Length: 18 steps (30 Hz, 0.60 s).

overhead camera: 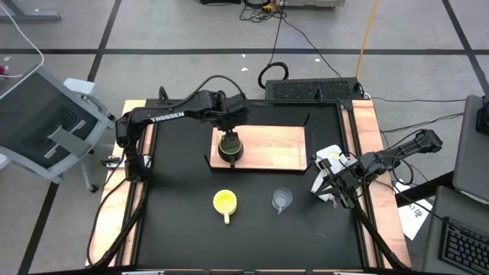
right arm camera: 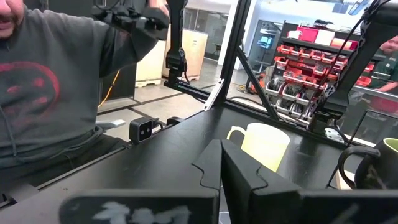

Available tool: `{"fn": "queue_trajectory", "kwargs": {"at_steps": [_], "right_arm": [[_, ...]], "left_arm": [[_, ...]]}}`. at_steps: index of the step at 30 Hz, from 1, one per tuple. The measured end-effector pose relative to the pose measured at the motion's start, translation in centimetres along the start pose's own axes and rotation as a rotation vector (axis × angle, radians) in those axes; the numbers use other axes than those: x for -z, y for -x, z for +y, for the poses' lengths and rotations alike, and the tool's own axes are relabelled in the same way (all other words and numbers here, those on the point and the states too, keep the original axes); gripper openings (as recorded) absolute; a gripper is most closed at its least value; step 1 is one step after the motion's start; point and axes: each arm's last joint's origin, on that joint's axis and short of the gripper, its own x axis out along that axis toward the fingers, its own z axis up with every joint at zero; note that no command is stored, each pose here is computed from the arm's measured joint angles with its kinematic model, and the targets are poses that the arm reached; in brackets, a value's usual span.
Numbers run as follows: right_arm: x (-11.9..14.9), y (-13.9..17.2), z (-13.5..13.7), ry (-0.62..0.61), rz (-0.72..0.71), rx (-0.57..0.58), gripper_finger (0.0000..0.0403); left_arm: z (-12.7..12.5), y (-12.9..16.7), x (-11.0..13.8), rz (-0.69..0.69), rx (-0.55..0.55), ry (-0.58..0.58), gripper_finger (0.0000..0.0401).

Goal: Stack small to large cups/mugs on shelf
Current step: Put the yellow mug on the shelf

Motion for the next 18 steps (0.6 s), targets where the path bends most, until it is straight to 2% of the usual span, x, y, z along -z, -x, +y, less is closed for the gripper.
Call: {"fn": "queue_trajectory", "kwargs": {"at_steps": [3,5,12,18], "right_arm": [[0.0,0.0,0.0,0.0,0.0,0.0,0.0],[0.0,0.0,0.0,0.0,0.0,0.0,0.0],[0.0,0.0,0.0,-0.01,0.0,0.0,0.0],[0.0,0.0,0.0,-0.011,0.0,0.0,0.0]], "left_arm": [[-0.3,0.8,-0.2,-0.017,0.001,-0.005,0.0272],[-0.6,1.1,-0.4,-0.024,0.004,-0.015,0.024],[-1.2,1.3,-0.5,-0.034,0.033,-0.048,0.0025],[-1.3,1.3,-0.4,-0.027,0.034,-0.08,0.0004]]}}
